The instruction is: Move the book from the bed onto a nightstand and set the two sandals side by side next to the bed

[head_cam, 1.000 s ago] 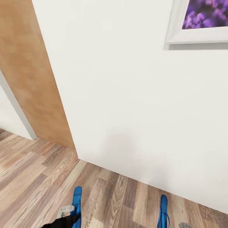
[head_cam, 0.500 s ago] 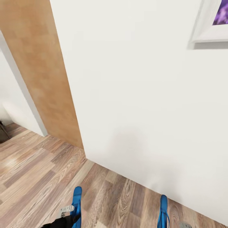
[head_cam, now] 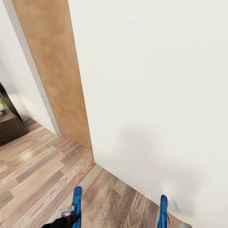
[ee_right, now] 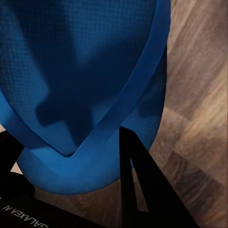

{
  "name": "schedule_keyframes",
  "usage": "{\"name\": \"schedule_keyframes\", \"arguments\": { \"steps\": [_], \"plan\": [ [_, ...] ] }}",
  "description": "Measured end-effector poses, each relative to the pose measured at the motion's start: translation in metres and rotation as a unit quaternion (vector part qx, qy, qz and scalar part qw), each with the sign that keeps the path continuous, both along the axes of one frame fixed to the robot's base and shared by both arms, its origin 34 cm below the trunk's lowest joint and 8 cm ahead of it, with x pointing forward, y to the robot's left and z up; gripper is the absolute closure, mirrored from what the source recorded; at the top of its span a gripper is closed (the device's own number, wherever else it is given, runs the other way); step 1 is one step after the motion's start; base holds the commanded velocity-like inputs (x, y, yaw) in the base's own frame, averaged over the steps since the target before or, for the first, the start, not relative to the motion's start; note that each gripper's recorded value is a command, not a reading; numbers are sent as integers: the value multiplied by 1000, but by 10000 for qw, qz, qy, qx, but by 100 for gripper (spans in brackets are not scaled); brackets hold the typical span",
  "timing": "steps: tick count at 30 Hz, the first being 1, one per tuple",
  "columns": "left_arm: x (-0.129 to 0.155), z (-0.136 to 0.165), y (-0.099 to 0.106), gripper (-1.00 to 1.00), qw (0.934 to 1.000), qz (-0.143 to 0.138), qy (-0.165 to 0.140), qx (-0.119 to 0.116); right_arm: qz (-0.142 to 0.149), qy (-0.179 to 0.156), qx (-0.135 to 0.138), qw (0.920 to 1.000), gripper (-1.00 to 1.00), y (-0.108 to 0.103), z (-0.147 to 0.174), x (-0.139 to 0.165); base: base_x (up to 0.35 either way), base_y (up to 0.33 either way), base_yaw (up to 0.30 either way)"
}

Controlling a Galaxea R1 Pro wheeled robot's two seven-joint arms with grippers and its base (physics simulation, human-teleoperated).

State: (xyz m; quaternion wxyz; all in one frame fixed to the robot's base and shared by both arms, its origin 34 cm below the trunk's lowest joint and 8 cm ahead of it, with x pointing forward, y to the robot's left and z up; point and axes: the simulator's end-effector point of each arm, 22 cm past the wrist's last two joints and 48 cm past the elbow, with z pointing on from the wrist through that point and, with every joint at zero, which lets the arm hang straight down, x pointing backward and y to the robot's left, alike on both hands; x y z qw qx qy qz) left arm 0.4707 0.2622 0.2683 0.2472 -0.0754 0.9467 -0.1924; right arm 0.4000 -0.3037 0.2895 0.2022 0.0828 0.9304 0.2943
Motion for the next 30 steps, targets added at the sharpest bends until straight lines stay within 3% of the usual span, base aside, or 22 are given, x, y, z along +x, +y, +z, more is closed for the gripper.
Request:
{"name": "schedule_keyframes", "arguments": {
  "steps": [14, 21, 30],
  "plan": [
    [0, 0, 0, 100, 10000, -3, 1, 1, -2, -1, -2, 10000, 100, 0, 0, 0, 10, 0, 282],
    [0, 0, 0, 100, 10000, 0, -1, 0, -1, -3, -2, 10000, 100, 0, 0, 0, 234, 0, 288],
    [0, 0, 0, 100, 10000, -1, 1, 0, -1, -1, -2, 10000, 100, 0, 0, 0, 24, 0, 288]
  ]
}}
